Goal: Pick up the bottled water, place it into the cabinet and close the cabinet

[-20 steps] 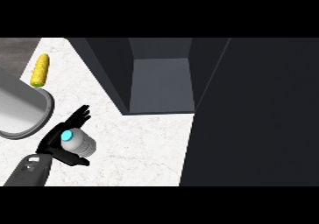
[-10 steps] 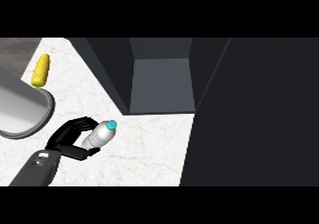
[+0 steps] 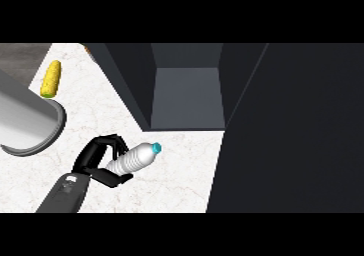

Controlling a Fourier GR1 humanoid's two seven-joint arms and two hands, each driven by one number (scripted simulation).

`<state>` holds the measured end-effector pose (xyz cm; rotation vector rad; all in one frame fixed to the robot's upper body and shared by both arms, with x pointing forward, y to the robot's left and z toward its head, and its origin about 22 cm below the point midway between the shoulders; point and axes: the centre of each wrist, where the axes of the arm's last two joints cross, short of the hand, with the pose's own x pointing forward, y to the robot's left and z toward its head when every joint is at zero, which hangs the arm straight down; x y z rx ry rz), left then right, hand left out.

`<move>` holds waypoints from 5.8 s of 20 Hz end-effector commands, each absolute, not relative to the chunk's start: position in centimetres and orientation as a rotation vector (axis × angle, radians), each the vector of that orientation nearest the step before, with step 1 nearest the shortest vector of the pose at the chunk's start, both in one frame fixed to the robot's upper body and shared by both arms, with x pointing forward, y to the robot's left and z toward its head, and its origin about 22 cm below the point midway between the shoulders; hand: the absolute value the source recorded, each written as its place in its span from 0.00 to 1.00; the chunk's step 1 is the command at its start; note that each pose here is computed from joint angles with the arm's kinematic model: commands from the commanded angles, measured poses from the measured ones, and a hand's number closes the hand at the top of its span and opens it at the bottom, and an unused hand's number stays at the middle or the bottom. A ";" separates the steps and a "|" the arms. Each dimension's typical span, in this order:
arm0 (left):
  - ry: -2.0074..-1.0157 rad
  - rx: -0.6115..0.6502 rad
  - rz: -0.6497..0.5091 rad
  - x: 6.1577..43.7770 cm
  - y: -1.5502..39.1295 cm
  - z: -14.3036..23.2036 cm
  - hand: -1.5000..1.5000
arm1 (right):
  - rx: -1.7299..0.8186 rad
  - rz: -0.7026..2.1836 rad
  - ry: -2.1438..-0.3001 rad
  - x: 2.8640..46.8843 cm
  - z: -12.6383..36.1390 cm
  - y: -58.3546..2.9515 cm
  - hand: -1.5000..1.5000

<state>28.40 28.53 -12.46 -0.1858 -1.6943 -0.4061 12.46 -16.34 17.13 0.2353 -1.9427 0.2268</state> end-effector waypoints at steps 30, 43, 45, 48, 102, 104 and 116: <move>-1.862 -0.157 -0.003 33.4 8.6 1.9 1.00 | 0.203 0.193 -1.964 9.6 17.0 -17.1 0.00; -1.737 -0.068 0.085 38.2 8.5 2.6 1.00 | 0.229 0.203 -1.952 9.4 17.5 -17.4 0.00; -1.747 -0.007 0.094 38.1 8.5 1.4 1.00 | 0.238 0.184 -1.950 8.7 18.1 -18.1 0.00; -1.740 0.030 0.127 39.7 8.4 2.4 1.00 | 0.243 0.192 -1.953 9.7 16.8 -17.5 0.00; -1.891 -0.254 0.028 43.4 8.0 6.0 0.00 | 0.222 0.220 -1.992 9.3 17.1 -18.9 0.00; -1.884 -0.279 0.035 42.3 8.5 4.2 0.00 | 0.197 0.240 -1.980 9.5 16.3 -19.1 0.00; -1.829 -0.381 0.070 35.1 8.9 1.4 1.00 | 0.176 0.331 -1.967 9.5 16.3 -19.0 0.00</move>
